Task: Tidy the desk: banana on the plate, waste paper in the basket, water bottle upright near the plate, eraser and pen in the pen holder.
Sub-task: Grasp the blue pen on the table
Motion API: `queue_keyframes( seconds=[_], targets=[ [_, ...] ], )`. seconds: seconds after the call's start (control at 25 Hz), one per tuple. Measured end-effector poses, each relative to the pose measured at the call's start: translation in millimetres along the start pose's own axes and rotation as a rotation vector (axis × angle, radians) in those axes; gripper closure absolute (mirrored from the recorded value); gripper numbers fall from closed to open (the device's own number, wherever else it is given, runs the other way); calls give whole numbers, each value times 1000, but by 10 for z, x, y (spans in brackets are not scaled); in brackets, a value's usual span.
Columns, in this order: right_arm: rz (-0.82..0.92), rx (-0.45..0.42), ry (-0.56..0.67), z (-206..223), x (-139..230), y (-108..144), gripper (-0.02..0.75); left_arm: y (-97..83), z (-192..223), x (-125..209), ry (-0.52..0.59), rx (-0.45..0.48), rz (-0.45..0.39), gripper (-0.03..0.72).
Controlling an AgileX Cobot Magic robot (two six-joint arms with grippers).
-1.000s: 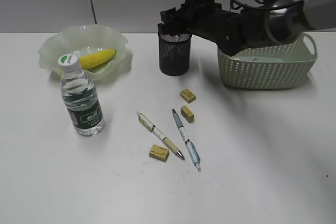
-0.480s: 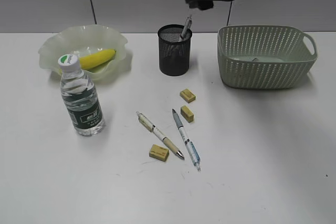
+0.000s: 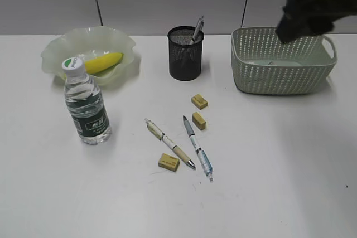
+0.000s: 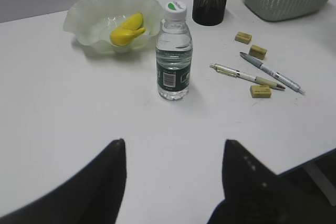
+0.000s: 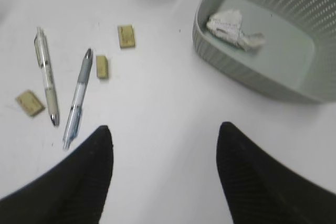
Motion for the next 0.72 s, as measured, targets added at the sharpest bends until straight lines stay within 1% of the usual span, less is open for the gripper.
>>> queue_keyframes(
  seconds=[0.16, 0.4, 0.6, 0.72],
  targets=[
    [1, 2, -1, -446, 469, 142, 244, 0, 0, 0, 0, 0, 0, 253],
    [6, 22, -57, -963, 1181, 363, 244, 0, 0, 0, 0, 0, 0, 253],
    [18, 60, -173, -1244, 1670, 520, 244, -1, 0, -2, -1, 0, 0, 253],
    [27, 82, -269, -1368, 1914, 614, 244, -1, 0, -2, -1, 0, 0, 253]
  ],
)
Point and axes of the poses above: a point on each arm's last joint axis where the gripper is mounted, z pointing out along that axis toward the gripper, y along the wrist's bending axis when the last joint is at zero, x = y × z, the point moved 9 cm from there along z, pointing out along that axis toward the gripper, and after that the axes turned 15 degrees about -z, right-handed, at the moved point
